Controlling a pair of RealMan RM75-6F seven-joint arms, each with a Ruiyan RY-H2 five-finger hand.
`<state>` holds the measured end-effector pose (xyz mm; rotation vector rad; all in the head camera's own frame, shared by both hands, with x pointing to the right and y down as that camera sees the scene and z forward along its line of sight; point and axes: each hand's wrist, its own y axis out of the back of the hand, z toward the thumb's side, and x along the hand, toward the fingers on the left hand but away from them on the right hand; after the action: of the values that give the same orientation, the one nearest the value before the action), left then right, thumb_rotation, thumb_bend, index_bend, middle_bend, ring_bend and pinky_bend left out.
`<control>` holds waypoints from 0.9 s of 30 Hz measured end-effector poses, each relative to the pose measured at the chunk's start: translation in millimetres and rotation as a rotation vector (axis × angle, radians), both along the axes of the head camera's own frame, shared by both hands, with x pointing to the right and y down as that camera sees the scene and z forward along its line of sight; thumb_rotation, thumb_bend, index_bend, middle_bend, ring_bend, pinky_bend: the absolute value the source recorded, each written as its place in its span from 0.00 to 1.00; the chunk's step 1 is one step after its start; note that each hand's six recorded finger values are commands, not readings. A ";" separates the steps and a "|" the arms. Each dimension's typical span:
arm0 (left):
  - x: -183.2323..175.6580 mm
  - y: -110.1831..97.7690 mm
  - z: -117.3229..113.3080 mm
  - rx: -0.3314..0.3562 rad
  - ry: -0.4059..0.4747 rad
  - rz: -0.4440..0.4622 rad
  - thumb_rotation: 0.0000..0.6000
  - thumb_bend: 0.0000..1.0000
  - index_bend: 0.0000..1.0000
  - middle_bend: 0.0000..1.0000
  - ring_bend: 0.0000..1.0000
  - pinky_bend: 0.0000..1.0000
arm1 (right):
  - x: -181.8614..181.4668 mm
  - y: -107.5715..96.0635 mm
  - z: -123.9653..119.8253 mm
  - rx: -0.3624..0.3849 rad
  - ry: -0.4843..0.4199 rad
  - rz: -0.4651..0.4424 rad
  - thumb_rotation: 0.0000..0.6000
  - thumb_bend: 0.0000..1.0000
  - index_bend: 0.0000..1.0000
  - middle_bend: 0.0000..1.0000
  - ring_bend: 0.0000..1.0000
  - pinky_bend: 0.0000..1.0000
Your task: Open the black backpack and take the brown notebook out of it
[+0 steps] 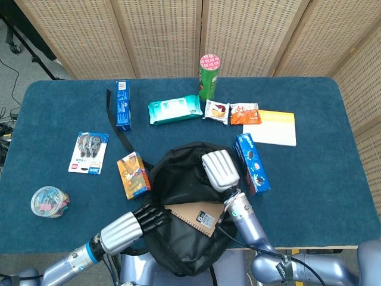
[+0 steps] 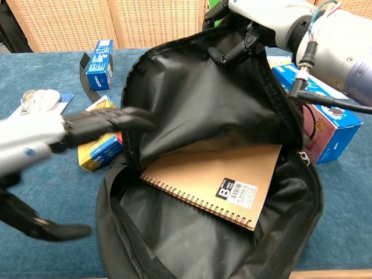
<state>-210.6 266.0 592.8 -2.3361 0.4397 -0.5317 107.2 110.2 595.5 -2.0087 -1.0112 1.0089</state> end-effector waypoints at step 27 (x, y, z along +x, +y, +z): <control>95.1 9.2 68.5 0.020 -0.035 0.043 1.00 0.25 0.12 0.00 0.01 0.08 | -0.3 -8.8 -11.2 -0.057 -0.038 0.056 1.00 0.67 0.65 0.65 0.54 0.50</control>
<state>-115.5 275.2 661.2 -2.3084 0.3755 -0.5441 106.9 101.4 584.3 -2.0630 -1.0755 1.0441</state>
